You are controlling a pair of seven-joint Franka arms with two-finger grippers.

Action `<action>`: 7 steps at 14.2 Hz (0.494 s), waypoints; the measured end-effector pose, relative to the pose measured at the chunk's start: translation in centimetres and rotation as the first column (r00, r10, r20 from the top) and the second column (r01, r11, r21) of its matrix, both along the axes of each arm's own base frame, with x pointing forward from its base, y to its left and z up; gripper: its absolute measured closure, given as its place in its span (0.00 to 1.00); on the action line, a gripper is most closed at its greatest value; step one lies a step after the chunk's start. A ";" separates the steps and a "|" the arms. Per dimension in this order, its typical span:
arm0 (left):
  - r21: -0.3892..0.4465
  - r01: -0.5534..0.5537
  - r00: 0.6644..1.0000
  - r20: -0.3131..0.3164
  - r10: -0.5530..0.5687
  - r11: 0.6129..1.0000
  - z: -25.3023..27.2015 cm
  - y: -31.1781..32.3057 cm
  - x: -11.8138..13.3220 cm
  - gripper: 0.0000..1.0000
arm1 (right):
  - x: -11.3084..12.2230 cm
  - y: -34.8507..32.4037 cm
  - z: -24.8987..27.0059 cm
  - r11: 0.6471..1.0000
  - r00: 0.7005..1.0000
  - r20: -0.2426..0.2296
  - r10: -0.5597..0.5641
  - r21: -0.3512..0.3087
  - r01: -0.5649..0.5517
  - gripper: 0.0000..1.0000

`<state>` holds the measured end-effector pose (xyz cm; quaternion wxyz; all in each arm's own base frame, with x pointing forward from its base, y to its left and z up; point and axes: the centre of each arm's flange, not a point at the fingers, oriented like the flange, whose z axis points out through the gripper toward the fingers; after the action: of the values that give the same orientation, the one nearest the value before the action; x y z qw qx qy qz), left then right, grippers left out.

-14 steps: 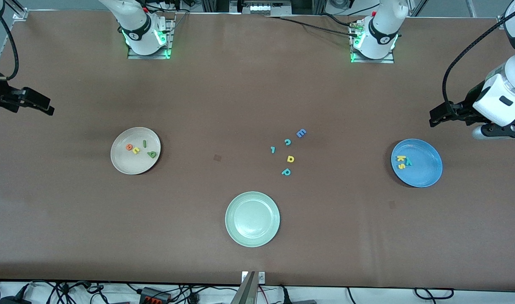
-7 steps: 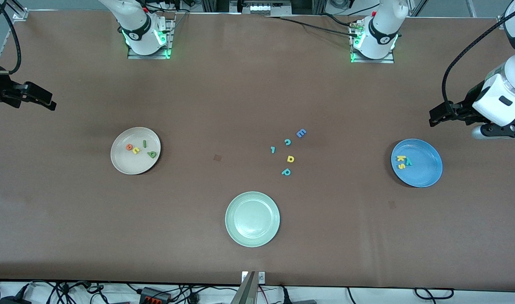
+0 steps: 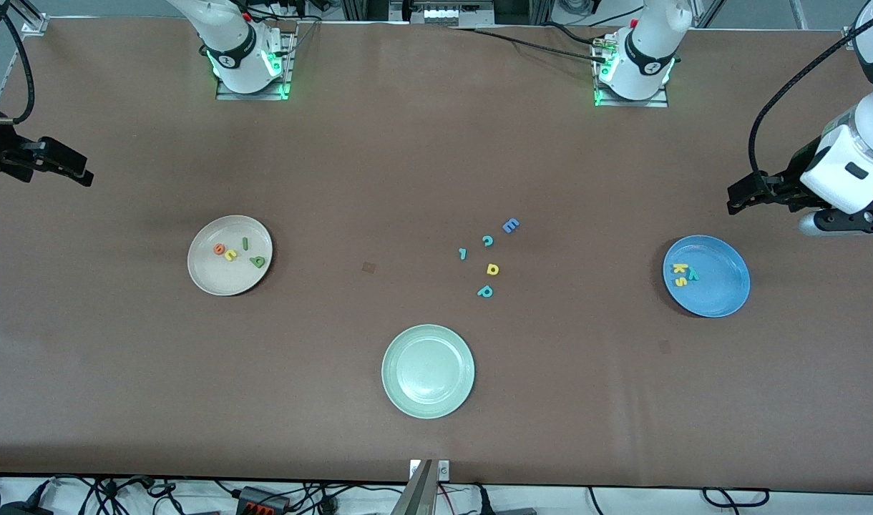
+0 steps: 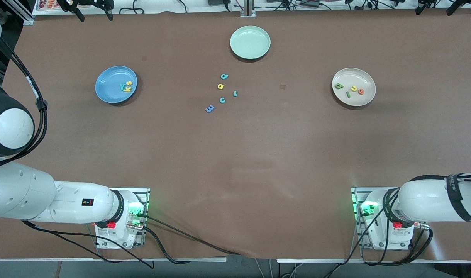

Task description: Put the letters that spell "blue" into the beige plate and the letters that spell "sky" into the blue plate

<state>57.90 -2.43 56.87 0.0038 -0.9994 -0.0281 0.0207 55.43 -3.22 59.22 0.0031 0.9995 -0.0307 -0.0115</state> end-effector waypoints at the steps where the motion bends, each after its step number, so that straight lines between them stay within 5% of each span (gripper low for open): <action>1: 0.000 0.000 1.000 0.000 0.000 1.000 0.0 0.0 0.0 0.00 | 0.0 0.0 0.0 1.000 1.000 -0.001 0.002 -0.001 -0.002 0.00; 7: 0.000 0.000 1.000 0.000 0.000 1.000 0.0 0.0 0.0 0.00 | 0.0 0.0 -0.4 1.000 1.000 -0.011 0.012 -0.001 -0.012 0.00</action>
<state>57.90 -2.43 56.87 0.0038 -0.9994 -0.0281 0.0208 55.39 -3.24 58.81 0.0039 0.9995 -0.0249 -0.0169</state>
